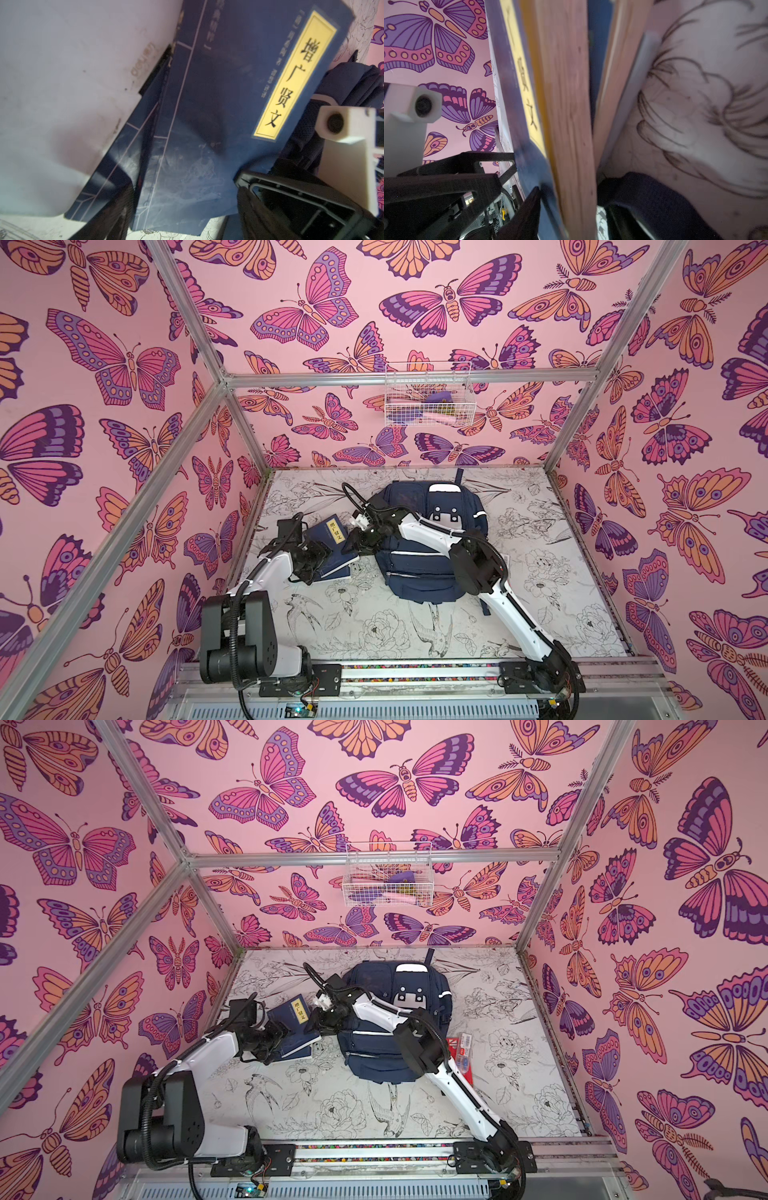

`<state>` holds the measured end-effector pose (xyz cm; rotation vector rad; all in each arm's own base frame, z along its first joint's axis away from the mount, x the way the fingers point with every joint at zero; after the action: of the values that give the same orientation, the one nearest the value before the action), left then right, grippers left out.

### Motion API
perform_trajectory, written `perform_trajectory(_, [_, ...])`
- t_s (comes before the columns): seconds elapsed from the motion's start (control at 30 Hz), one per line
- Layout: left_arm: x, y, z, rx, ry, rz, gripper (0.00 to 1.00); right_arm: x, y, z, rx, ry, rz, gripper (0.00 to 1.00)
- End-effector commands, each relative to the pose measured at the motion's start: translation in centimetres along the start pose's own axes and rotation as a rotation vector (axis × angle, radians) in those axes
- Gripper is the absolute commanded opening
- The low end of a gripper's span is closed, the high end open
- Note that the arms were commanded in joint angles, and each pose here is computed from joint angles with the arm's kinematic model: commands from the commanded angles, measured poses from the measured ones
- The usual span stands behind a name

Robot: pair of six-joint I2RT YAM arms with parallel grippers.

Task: Pack books, pencil case, and school supplies into a backpack
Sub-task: Pick up the book.

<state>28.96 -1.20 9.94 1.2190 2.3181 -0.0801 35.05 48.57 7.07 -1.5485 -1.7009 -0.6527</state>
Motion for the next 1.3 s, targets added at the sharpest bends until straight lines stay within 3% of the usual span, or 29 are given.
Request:
perform_trajectory(0.0, [0.7, -0.9, 0.6, 0.039, 0.010, -0.010, 0.80, 2.2, 0.2, -1.5, -0.002, 0.099, -0.007, 0.39])
perform_trajectory(0.13, [0.7, -1.0, 0.7, 0.044, 0.011, -0.013, 0.80, 3.1, -0.1, -2.1, 0.009, 0.143, -0.022, 0.28])
perform_trajectory(0.43, [0.6, -1.0, 0.4, 0.032, 0.006, -0.009, 0.83, 4.3, -0.7, -4.0, -0.016, 0.116, -0.057, 0.17])
perform_trajectory(0.53, [0.5, -0.9, 0.1, 0.021, 0.002, -0.006, 0.85, 4.3, -1.0, -4.6, -0.031, 0.081, -0.065, 0.18])
perform_trajectory(0.87, [0.8, -1.5, 0.8, 0.051, -0.012, -0.024, 0.84, 1.7, -1.5, -3.9, -0.042, -0.017, -0.013, 0.38])
perform_trajectory(1.27, [0.3, -1.5, 1.6, 0.069, -0.059, -0.045, 0.84, 2.2, -1.1, -3.3, -0.028, 0.045, 0.005, 0.40])
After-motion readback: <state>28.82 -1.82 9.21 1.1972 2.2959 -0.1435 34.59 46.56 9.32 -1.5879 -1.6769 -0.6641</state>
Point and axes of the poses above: each gripper's point midway between its finger pads, its own z axis out along the fingers, its own x axis along the line the jaws close on, y = z × x, the point moved 5 cm from there along -z, back along the fingers, and after that the axes turned 14 degrees about z, right-handed, at the moved point
